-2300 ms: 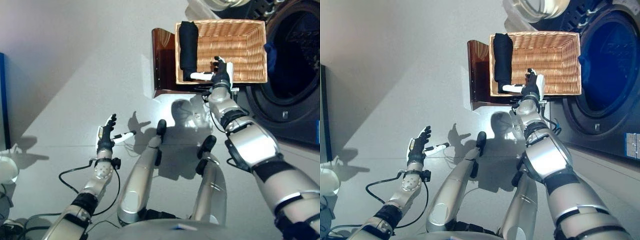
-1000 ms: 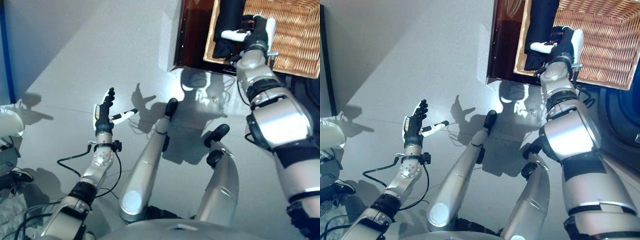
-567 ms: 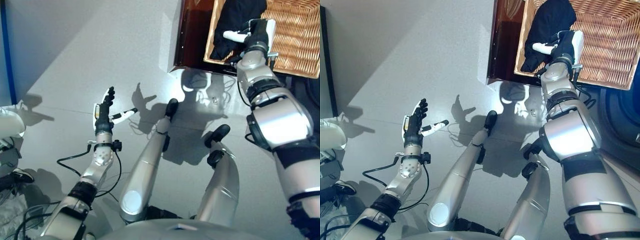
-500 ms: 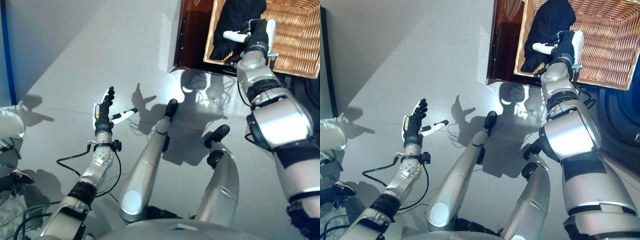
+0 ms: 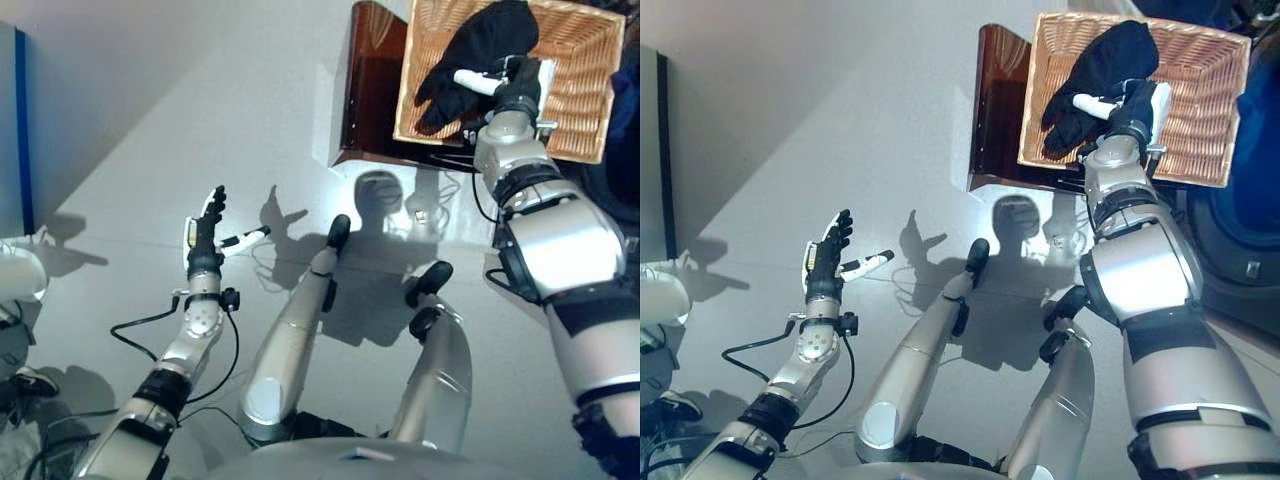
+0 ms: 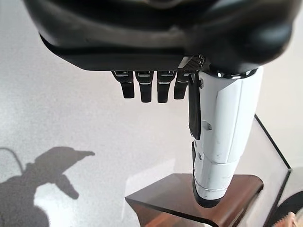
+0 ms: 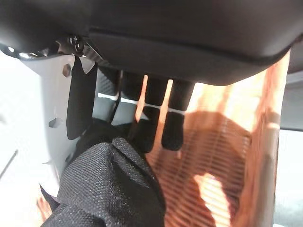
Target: Pick up the clothes and place them into the washing machine
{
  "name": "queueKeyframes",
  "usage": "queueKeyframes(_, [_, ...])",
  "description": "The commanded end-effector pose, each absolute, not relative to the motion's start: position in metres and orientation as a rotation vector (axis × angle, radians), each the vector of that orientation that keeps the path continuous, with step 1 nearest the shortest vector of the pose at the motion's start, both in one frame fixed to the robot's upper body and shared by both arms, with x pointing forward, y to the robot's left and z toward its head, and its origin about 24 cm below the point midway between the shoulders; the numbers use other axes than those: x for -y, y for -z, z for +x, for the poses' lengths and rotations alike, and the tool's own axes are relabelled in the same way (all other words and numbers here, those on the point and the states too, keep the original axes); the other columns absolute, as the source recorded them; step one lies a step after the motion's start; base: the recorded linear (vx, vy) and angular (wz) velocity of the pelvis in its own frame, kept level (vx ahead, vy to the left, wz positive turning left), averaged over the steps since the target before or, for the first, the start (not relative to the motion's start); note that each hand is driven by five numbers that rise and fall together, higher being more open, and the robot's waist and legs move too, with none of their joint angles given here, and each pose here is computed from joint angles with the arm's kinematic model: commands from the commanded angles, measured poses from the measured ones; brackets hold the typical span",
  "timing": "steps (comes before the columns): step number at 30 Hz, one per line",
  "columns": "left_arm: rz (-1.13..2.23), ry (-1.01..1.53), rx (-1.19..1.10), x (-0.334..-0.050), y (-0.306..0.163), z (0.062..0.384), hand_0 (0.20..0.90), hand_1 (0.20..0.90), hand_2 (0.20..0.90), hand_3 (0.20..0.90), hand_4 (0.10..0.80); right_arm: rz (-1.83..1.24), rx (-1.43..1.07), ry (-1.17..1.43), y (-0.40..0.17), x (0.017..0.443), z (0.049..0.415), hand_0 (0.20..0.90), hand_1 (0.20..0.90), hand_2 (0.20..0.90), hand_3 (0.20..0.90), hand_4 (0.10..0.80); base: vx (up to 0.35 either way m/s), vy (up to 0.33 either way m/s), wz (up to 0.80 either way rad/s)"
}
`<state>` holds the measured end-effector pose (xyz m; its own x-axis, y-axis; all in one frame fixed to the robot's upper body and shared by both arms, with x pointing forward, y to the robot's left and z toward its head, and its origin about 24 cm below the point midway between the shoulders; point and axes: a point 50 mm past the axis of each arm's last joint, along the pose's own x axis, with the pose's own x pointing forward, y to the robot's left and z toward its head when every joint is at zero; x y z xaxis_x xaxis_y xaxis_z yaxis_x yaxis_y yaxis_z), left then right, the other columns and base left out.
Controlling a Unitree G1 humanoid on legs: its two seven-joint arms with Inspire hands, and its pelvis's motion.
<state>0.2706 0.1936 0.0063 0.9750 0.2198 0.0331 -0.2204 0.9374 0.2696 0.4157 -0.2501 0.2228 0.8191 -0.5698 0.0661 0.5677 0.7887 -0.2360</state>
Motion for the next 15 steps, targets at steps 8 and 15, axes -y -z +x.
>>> queueKeyframes(8, [0.343,-0.252,-0.075,-0.221,0.014,0.247,0.900,0.900,0.900,0.900,0.800,-0.075,0.146,0.658,-0.226,0.268,0.409,0.200,0.200,0.200,0.200,0.300,0.023,-0.001,-0.14])
queueKeyframes(15, [0.348,-0.218,-0.167,-0.220,0.033,0.236,0.900,0.900,0.900,0.900,0.800,0.151,0.135,0.611,-0.193,0.260,0.407,0.200,0.200,0.200,0.200,0.300,-0.004,0.014,-0.14])
